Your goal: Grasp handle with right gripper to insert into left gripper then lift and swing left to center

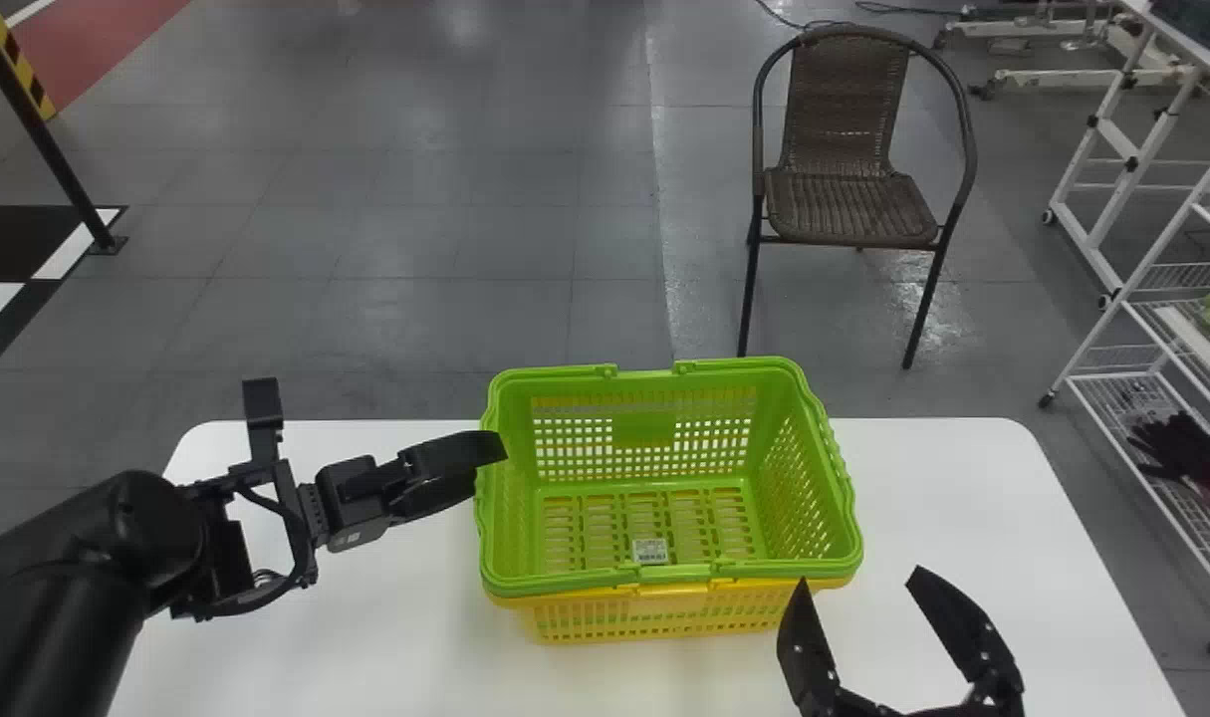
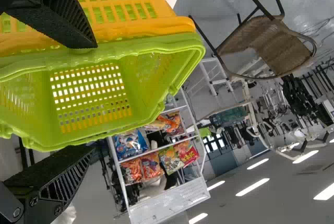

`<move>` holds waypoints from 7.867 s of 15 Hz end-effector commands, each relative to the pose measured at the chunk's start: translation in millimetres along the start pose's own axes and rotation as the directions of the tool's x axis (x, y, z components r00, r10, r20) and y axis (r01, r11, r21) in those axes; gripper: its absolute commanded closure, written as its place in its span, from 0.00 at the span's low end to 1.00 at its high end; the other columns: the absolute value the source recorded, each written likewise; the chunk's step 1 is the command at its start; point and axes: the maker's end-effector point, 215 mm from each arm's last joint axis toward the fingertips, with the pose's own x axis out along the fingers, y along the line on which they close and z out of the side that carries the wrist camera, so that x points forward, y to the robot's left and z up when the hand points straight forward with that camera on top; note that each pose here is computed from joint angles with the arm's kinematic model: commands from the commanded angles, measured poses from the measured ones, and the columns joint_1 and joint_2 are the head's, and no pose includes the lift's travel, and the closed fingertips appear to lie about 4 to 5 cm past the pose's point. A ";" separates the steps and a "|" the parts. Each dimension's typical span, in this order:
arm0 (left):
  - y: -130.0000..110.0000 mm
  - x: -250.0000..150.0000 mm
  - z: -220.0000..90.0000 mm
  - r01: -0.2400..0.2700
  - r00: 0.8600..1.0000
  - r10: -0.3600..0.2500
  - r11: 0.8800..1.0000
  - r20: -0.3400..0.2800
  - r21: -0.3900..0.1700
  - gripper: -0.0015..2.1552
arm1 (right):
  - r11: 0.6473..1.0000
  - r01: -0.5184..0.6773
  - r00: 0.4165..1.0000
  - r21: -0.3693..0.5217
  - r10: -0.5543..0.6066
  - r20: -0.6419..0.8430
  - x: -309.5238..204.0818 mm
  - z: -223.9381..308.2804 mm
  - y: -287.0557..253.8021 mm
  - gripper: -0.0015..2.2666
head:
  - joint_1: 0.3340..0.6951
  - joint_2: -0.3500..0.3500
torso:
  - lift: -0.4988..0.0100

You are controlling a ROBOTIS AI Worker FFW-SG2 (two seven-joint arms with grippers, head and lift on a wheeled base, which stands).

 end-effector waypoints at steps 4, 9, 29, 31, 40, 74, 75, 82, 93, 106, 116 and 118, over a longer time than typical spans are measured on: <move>-9.5 0.7 4.7 0.020 1.000 -0.021 1.000 -0.004 -0.018 0.06 | 1.000 0.001 1.000 0.001 -0.001 0.000 0.0 -0.1 0.1 0.04 | 1.00 0.51 | 0.98; -31.5 1.1 9.2 0.085 0.996 -0.085 0.994 -0.004 -0.070 0.06 | 1.000 0.001 1.000 0.002 -0.001 0.002 1.0 0.4 -0.2 0.04 | 1.00 0.50 | 0.98; -117.4 45.2 -4.2 0.207 0.957 -0.230 0.968 -0.175 -0.141 0.06 | 0.993 0.117 0.986 -0.024 -0.114 0.125 -10.4 38.6 -71.8 0.03 | 1.00 0.29 | 0.98; -121.7 50.3 -1.8 0.202 0.956 -0.224 0.971 -0.190 -0.127 0.06 | 0.990 0.138 0.984 -0.035 -0.133 0.117 -11.8 37.5 -84.8 0.03 | 1.00 0.24 | 0.98; -122.3 57.1 4.1 0.186 0.957 -0.208 0.975 -0.204 -0.125 0.06 | 0.975 0.217 0.976 -0.055 -0.216 0.023 -5.8 15.6 -147.8 0.87 | 1.00 0.14 | 0.98; -130.2 54.9 -9.0 0.173 0.939 -0.208 0.974 -0.274 -0.145 0.06 | 0.965 -0.045 0.959 -0.257 -0.031 -0.282 138.0 -41.4 -151.2 0.99 | 1.00 0.18 | 0.98; -129.4 54.1 -9.1 0.172 0.939 -0.206 0.975 -0.274 -0.144 0.06 | 0.964 -0.058 0.956 -0.260 -0.022 -0.291 140.5 -43.3 -148.6 0.99 | 1.00 0.18 | 0.98; -130.7 52.6 -9.8 0.177 0.938 -0.213 0.973 -0.275 -0.149 0.06 | 0.951 -0.120 0.943 -0.285 0.019 -0.334 146.3 -57.2 -134.5 0.99 | 1.00 0.22 | 0.98; -128.3 52.9 -14.6 0.174 0.937 -0.213 0.972 -0.278 -0.156 0.06 | 0.947 -0.148 0.938 -0.286 0.043 -0.344 151.0 -61.1 -124.6 0.99 | 1.00 0.23 | 0.98; -125.7 52.3 -18.3 0.172 0.936 -0.213 0.971 -0.279 -0.163 0.06 | 0.946 -0.171 0.938 -0.277 0.071 -0.338 154.1 -59.0 -115.5 0.99 | 1.00 0.25 | 0.98; -131.9 54.1 -20.7 0.177 0.931 -0.222 0.969 -0.289 -0.173 0.06 | 0.946 -0.179 0.947 -0.271 0.090 -0.309 154.9 -39.5 -99.9 0.99 | 1.00 0.26 | 0.98; -134.8 56.5 -22.7 0.181 0.929 -0.226 0.968 -0.294 -0.172 0.06 | 0.945 -0.186 0.946 -0.271 0.097 -0.310 155.4 -39.1 -94.9 0.99 | 1.00 0.26 | 0.98</move>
